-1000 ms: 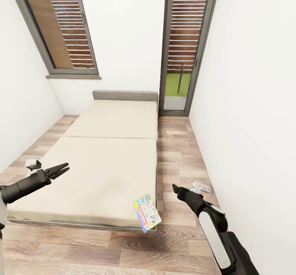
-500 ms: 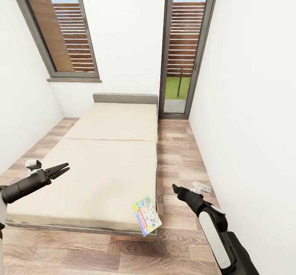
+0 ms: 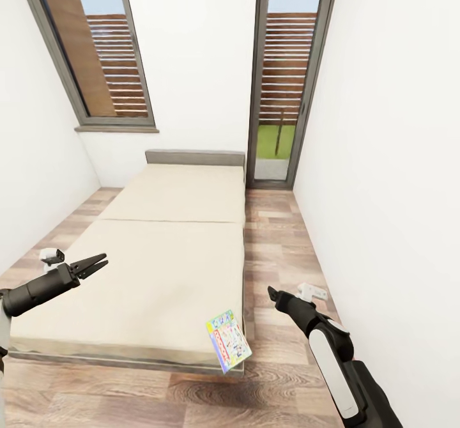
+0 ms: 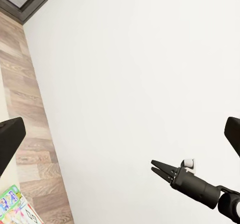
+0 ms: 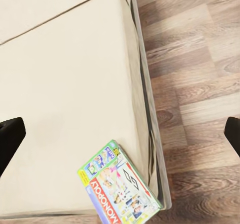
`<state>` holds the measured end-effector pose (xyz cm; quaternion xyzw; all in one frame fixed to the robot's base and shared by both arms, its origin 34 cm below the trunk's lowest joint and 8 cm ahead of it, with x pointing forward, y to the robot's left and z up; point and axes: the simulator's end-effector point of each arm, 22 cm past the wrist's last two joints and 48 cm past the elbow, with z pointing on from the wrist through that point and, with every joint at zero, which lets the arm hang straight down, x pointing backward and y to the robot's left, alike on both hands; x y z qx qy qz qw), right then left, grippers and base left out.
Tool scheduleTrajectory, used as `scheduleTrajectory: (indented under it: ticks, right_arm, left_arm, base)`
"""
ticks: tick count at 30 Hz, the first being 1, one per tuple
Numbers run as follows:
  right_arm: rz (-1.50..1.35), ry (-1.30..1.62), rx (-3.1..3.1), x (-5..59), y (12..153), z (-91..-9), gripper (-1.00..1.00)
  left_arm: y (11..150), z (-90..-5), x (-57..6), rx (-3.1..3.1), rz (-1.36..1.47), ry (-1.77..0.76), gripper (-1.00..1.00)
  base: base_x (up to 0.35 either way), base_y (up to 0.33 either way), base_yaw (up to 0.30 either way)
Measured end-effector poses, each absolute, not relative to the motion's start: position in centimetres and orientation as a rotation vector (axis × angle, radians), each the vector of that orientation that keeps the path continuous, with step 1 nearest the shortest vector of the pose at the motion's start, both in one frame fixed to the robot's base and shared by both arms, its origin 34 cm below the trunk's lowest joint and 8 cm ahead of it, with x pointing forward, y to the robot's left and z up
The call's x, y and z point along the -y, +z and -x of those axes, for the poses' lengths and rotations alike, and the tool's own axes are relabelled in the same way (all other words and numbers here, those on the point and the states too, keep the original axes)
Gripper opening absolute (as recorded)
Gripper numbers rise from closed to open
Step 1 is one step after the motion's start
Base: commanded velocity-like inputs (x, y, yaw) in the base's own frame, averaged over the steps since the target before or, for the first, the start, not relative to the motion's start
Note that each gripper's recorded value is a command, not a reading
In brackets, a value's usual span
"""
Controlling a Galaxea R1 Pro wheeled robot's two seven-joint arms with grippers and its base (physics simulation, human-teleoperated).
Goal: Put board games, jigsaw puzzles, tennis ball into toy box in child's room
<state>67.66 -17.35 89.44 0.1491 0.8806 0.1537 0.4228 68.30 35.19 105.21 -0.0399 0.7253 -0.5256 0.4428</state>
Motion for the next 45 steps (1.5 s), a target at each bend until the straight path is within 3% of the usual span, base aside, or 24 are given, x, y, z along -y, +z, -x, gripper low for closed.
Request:
scheduleTrajectory:
  ticks: [45]
  right_arm:
    - [-0.356, 0.395, -2.130, 17.3, 88.4, -69.0, 1.00]
  left_arm:
    - [104.0, -68.5, -34.4, -1.726, 0.042, -1.305, 1.00]
  base:
    - [0.000, 0.000, 0.000]
